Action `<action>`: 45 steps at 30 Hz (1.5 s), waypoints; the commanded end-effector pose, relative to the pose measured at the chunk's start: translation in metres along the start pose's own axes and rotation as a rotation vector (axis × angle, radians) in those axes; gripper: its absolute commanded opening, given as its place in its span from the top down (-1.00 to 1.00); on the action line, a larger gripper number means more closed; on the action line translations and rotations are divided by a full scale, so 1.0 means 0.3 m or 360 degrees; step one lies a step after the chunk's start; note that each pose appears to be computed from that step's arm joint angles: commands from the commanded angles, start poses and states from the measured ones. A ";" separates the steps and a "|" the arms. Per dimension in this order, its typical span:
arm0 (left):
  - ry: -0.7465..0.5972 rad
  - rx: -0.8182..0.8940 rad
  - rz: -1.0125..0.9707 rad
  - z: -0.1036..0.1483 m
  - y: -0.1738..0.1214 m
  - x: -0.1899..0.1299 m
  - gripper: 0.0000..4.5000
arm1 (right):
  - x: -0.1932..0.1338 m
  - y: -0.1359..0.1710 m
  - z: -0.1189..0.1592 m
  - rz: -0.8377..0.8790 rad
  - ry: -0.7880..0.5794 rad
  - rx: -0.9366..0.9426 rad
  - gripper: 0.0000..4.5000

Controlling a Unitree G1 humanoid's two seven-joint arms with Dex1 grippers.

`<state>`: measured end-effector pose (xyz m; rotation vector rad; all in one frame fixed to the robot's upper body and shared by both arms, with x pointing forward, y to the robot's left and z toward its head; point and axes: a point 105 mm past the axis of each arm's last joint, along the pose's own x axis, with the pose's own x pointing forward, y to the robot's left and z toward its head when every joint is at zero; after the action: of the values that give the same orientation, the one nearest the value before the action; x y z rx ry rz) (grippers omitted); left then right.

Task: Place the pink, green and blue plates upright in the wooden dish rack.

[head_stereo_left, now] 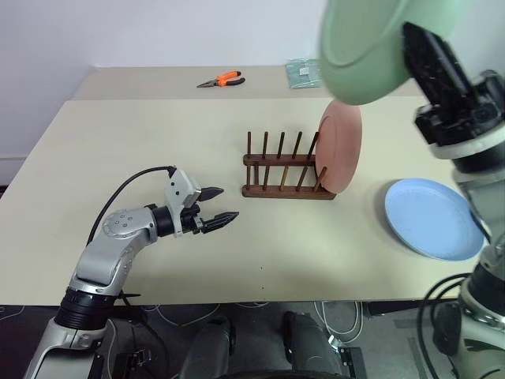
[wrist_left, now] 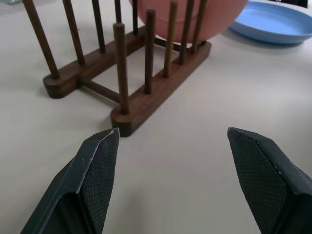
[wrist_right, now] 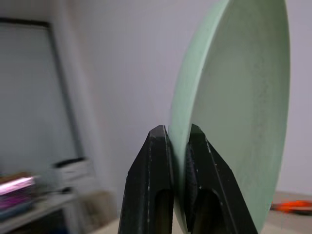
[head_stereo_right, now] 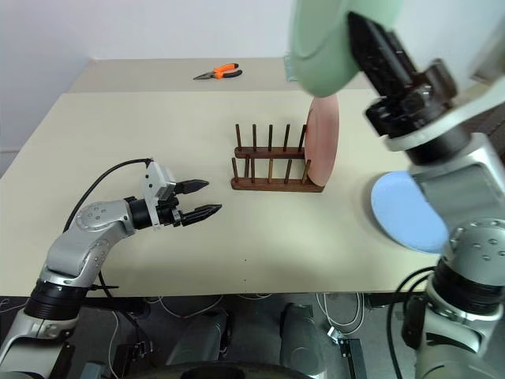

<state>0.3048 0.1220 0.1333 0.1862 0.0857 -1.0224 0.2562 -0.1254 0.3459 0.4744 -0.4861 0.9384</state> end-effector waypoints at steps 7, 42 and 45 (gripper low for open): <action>-0.0094 0.0018 -0.0031 0.056 -0.059 0.000 -0.62 | 0.017 -0.144 -0.222 -0.0315 0.0335 0.0039 0.99; -0.0128 0.0059 -0.0488 0.079 -0.176 0.099 -0.62 | -0.635 -0.283 -0.225 -0.0892 0.1549 -0.0882 -0.98; -0.0170 0.0093 -0.0616 0.103 -0.226 0.109 -0.62 | -0.739 -0.326 -0.299 -0.1034 0.1771 -0.0959 -0.98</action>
<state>0.2711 0.0618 0.1375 0.1471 0.0621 -1.3640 0.2391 -0.2577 0.1240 -0.3664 0.4371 0.3388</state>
